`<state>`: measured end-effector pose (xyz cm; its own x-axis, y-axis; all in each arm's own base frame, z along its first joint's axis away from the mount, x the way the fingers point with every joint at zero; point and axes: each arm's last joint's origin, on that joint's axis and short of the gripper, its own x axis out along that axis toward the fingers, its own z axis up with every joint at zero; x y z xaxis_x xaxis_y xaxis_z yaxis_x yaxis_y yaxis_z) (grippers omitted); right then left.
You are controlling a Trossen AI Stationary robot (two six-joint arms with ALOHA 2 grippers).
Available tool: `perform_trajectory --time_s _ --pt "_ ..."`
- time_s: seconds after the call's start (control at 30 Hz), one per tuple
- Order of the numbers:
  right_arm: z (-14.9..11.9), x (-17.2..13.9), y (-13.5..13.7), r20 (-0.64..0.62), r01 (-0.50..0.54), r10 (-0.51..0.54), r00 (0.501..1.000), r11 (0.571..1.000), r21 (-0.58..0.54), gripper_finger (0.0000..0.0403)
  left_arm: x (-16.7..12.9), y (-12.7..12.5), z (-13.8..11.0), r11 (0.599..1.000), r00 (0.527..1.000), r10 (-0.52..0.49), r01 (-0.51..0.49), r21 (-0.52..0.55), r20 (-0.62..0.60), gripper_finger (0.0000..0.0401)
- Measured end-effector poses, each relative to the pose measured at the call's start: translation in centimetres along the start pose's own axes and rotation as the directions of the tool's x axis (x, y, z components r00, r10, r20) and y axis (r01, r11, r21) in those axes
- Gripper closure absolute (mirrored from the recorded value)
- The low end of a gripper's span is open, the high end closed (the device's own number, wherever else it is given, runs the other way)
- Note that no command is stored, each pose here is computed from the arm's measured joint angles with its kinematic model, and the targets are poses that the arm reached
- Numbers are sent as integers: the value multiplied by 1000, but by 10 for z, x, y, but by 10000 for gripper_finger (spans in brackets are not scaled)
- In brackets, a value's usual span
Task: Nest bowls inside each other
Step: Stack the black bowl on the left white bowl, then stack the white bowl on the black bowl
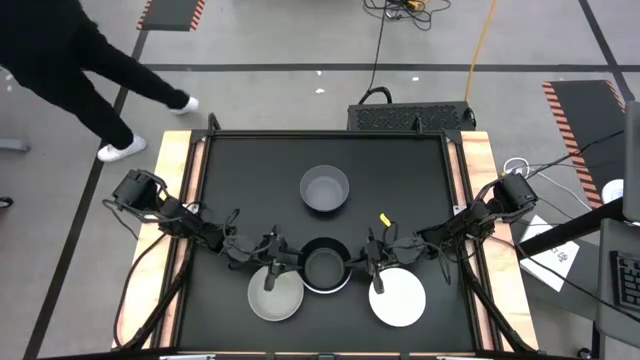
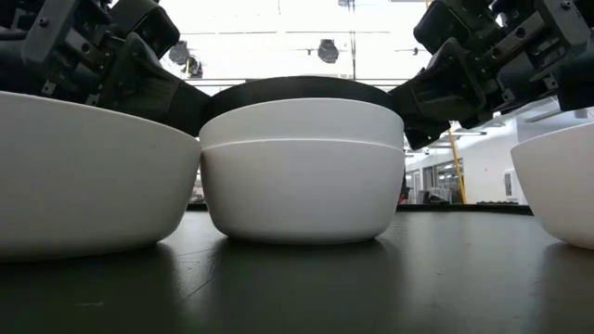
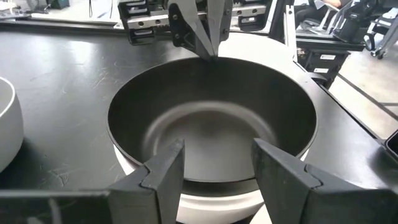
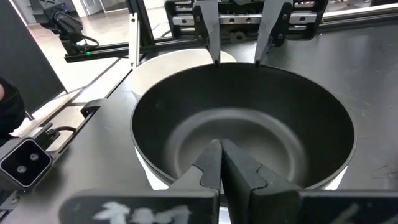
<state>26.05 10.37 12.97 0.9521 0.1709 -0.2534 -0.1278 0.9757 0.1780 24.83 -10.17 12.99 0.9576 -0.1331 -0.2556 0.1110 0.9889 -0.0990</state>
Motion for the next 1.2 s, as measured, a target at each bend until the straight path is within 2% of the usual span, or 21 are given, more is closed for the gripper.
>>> perform_trajectory --time_s 0.6,0.9,1.03,1.2 --pt "14 -8 2 19 -10 11 1000 1000 -22 403 -5 3 15 999 998 -32 30 28 58 215" --pt "19 -15 1 -18 -2 2 1000 999 -34 403 -27 4 38 999 999 -4 1 52 44 215" --pt "27 -21 5 9 -18 18 1000 999 -44 403 -37 2 43 997 999 31 -32 66 25 215" --pt "29 -43 12 77 -73 77 994 995 -65 403 -52 -4 41 997 998 -11 7 77 55 215"
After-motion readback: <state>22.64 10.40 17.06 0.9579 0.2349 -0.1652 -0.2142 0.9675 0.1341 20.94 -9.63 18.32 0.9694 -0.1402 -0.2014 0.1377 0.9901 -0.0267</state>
